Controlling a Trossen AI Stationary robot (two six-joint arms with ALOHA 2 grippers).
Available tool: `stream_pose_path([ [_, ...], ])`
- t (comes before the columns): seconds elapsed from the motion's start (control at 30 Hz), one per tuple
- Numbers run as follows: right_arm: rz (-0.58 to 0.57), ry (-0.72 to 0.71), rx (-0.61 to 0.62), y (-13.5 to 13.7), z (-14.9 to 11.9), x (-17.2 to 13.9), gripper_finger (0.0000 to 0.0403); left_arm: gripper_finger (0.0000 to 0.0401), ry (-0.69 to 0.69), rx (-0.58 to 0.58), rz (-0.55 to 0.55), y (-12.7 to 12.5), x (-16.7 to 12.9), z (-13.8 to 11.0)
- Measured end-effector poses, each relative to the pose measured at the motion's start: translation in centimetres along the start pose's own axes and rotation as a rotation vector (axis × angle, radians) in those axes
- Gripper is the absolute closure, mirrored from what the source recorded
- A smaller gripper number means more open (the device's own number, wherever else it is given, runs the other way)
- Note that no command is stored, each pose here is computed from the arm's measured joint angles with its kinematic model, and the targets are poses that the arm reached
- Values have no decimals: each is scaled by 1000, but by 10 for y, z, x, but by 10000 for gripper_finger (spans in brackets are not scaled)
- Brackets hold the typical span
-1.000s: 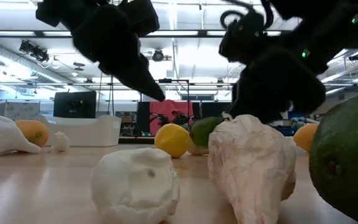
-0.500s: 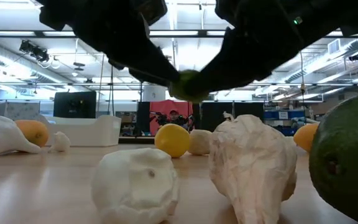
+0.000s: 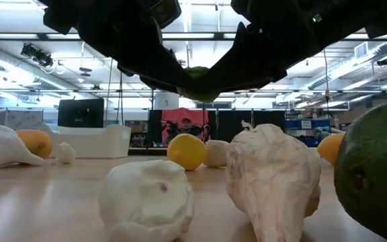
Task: Sort produce into baskets
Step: Put the top left green lime into the top white bin
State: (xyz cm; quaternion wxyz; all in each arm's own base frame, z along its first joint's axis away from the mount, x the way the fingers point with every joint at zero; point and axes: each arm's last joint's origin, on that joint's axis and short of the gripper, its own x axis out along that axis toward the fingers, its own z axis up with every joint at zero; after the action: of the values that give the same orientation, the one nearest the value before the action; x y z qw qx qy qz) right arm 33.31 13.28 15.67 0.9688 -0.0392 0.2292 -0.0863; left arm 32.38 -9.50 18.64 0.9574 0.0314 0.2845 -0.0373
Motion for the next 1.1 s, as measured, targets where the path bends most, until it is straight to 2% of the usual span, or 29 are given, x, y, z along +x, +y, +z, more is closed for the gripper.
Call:
stream_pose_path([
  [0.2, 13, 4, 11, 3, -1, -2, 200, 246, -1, -1, 1, 0, 0, 0],
  [0.4, -43, 97, 121, -1, -12, -2, 154, 253, 26, -28, 124, 8, -9, 1],
  [0.6, -115, 224, 164, -12, -25, -1, 131, 248, 78, -138, 288, 39, -38, 8],
  [0.73, -74, 247, 155, -12, -25, 0, 130, 248, 125, -191, 432, 67, -68, 10],
  [0.9, -28, 268, 136, -10, -26, 0, 141, 247, 173, -258, 552, 100, -105, 9],
  [1.1, -16, 270, 137, -10, -26, 0, 152, 247, 287, -360, 712, 137, -135, -5],
])
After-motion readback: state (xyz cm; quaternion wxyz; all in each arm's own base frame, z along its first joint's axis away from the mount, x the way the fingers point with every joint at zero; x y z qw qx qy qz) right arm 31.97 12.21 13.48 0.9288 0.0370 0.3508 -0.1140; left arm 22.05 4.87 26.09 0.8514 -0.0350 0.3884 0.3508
